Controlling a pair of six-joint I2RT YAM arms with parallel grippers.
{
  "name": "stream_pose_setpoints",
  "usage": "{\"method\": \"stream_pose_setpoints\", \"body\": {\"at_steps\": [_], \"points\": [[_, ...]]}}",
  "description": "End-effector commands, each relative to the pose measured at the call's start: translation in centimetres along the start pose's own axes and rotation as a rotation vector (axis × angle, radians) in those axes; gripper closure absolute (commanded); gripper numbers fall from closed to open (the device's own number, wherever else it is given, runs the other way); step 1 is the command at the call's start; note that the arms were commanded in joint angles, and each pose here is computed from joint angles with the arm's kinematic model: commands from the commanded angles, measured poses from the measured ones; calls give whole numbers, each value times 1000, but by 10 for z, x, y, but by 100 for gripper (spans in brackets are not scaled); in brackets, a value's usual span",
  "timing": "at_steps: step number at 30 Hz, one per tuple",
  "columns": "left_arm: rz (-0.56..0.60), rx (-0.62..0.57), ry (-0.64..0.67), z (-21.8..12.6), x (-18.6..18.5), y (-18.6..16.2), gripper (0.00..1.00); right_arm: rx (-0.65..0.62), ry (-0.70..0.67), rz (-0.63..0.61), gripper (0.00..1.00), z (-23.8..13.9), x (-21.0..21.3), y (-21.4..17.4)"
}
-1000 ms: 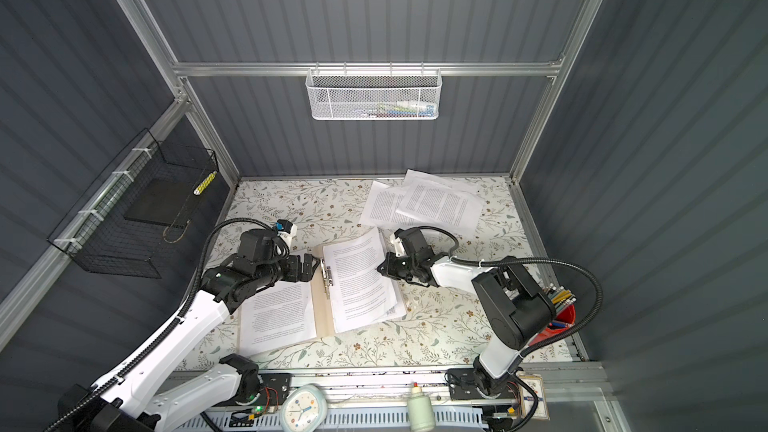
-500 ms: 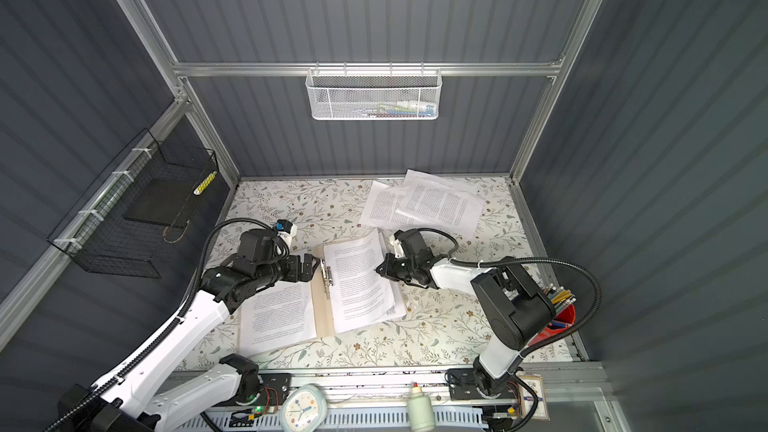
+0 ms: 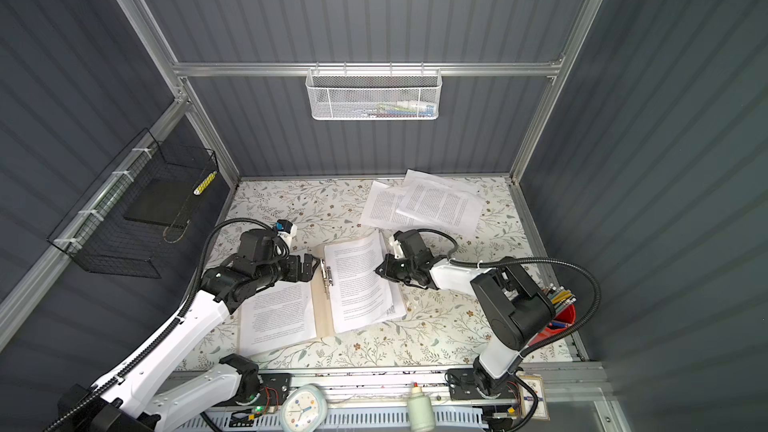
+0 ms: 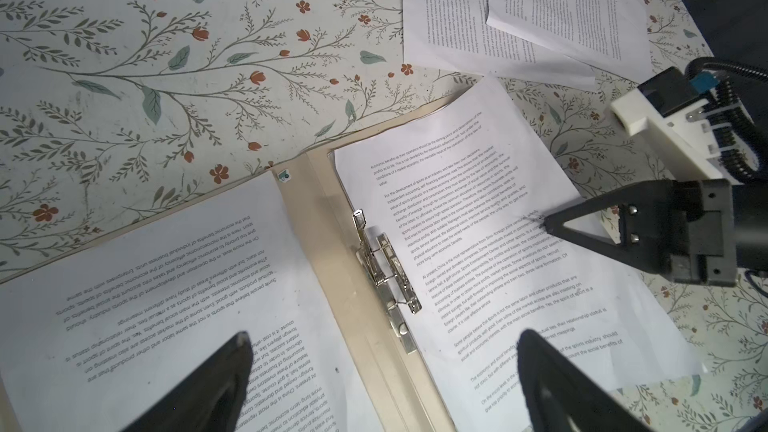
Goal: Put the files into the folder
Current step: 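Hold the text sheet flat on the folder beside the clip with right gripper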
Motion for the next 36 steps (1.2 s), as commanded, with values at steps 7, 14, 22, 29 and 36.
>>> {"method": "stream_pose_setpoints", "body": {"at_steps": [7, 14, 22, 29, 36], "points": [[14, 15, -19, -1, -3, -4, 0, -12, -29, -8, 58, 2, -3, 0], [14, 15, -19, -1, -3, -3, 0, -22, -73, 0, 49, 3, -6, 2], [15, 22, -23, 2, -3, -3, 0, -23, -78, 15, 50, 7, -7, 3], [15, 28, -25, 3, -4, -3, 0, -24, -72, 17, 51, 10, -5, 5], [15, 26, -23, 4, -3, -2, 0, -77, -104, 8, 39, 1, -9, 6]]}}
Point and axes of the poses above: each gripper's point midway between its finger pads, its own z axis out along the fingers, its own x axis along the line the jaws close on, y = z × x, the point moved 7 cm from there along -z, back along the fingers, and after that the axes turned 13 degrees about z, right-handed, at the moved point
